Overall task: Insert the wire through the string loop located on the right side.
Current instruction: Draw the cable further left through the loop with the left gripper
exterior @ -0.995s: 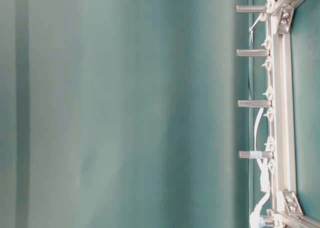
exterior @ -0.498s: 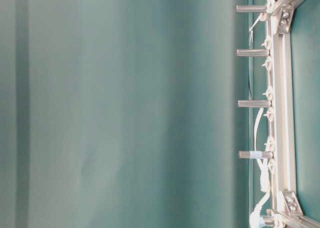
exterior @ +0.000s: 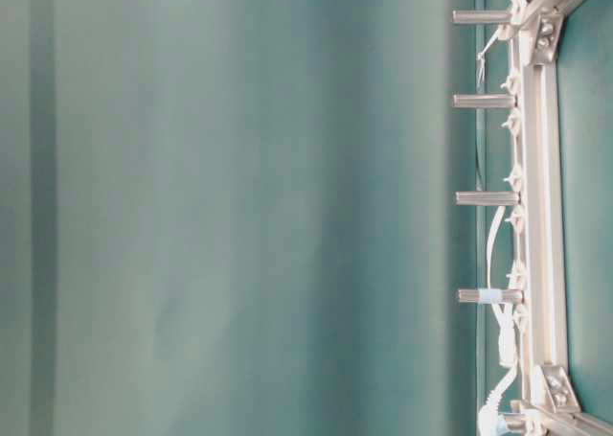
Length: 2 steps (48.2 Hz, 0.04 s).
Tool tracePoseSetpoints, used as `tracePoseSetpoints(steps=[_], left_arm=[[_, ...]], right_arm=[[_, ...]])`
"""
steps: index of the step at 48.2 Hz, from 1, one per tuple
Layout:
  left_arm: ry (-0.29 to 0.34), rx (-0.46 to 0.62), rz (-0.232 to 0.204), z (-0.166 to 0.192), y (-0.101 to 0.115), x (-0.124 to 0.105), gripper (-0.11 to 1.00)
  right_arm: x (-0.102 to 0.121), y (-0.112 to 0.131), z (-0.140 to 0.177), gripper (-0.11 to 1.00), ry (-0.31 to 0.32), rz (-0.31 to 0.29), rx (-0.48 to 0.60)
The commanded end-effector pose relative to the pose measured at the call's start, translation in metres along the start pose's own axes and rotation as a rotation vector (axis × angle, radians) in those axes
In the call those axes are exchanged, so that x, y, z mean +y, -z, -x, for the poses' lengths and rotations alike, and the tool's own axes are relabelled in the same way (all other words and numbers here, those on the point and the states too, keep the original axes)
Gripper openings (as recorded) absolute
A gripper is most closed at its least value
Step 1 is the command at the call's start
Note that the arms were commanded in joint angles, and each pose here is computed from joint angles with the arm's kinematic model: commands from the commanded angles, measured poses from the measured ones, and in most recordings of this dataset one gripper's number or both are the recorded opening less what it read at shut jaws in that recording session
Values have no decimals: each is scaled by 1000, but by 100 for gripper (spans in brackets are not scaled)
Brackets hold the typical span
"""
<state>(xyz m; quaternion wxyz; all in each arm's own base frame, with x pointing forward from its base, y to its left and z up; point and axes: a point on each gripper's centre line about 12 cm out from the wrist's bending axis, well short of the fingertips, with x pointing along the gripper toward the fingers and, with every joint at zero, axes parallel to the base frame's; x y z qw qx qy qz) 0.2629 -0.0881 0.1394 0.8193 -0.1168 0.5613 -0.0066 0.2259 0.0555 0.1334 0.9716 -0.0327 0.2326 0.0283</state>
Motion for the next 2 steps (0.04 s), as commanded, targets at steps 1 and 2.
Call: tracePoseSetpoints(steps=[1, 2], left_arm=[[25, -64, -37, 15, -11, -3, 59], [25, -70, -39, 16, -12, -2, 59]], right_arm=[[-3, -16, 6, 86, 12, -18, -85], [-4, -18, 8, 86, 16, -22, -102]])
